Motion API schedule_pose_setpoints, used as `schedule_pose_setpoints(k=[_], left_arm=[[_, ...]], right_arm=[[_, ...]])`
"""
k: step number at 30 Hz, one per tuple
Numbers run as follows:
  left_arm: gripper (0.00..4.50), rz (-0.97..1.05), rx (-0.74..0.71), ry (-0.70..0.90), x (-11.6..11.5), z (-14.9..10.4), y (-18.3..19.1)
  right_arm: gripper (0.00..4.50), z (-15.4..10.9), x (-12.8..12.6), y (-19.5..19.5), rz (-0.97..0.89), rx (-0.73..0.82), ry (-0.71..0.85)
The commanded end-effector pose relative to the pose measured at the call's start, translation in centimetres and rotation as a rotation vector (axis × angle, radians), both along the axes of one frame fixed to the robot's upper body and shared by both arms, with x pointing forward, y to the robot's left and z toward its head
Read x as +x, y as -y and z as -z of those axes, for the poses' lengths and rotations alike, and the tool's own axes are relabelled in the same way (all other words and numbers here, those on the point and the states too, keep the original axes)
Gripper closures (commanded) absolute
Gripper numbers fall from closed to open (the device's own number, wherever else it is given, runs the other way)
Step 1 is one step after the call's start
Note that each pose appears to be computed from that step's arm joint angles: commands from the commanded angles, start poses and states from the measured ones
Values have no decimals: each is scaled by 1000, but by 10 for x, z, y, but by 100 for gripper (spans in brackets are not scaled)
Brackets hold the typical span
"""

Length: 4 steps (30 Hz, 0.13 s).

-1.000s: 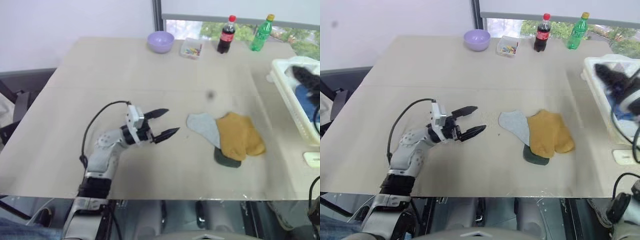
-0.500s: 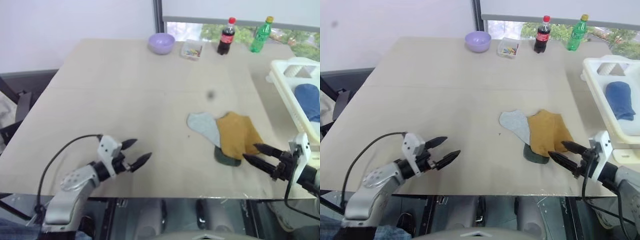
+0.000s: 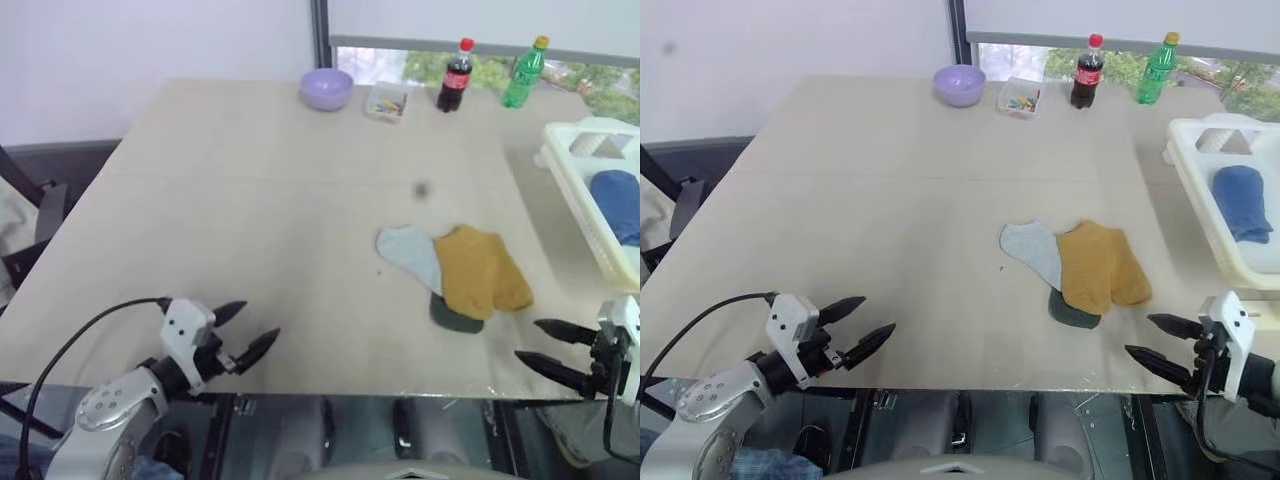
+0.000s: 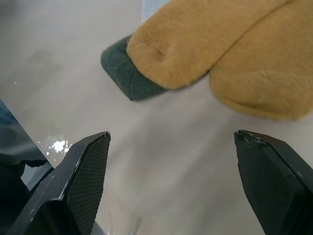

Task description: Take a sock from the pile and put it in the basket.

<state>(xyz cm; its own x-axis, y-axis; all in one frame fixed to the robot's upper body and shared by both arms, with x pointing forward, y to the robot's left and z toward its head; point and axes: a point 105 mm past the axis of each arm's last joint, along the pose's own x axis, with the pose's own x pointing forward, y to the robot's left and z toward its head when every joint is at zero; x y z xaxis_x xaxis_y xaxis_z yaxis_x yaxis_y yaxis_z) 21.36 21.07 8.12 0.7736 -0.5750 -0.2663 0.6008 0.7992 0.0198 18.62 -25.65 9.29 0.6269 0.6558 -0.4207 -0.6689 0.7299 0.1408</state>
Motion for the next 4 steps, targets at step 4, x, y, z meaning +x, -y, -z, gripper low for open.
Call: schedule_pose_setpoints(k=[4], left_arm=[[0, 35, 25, 40, 3, -13, -3]], right_arm=[[39, -9, -6, 3, 35, -14, 34]])
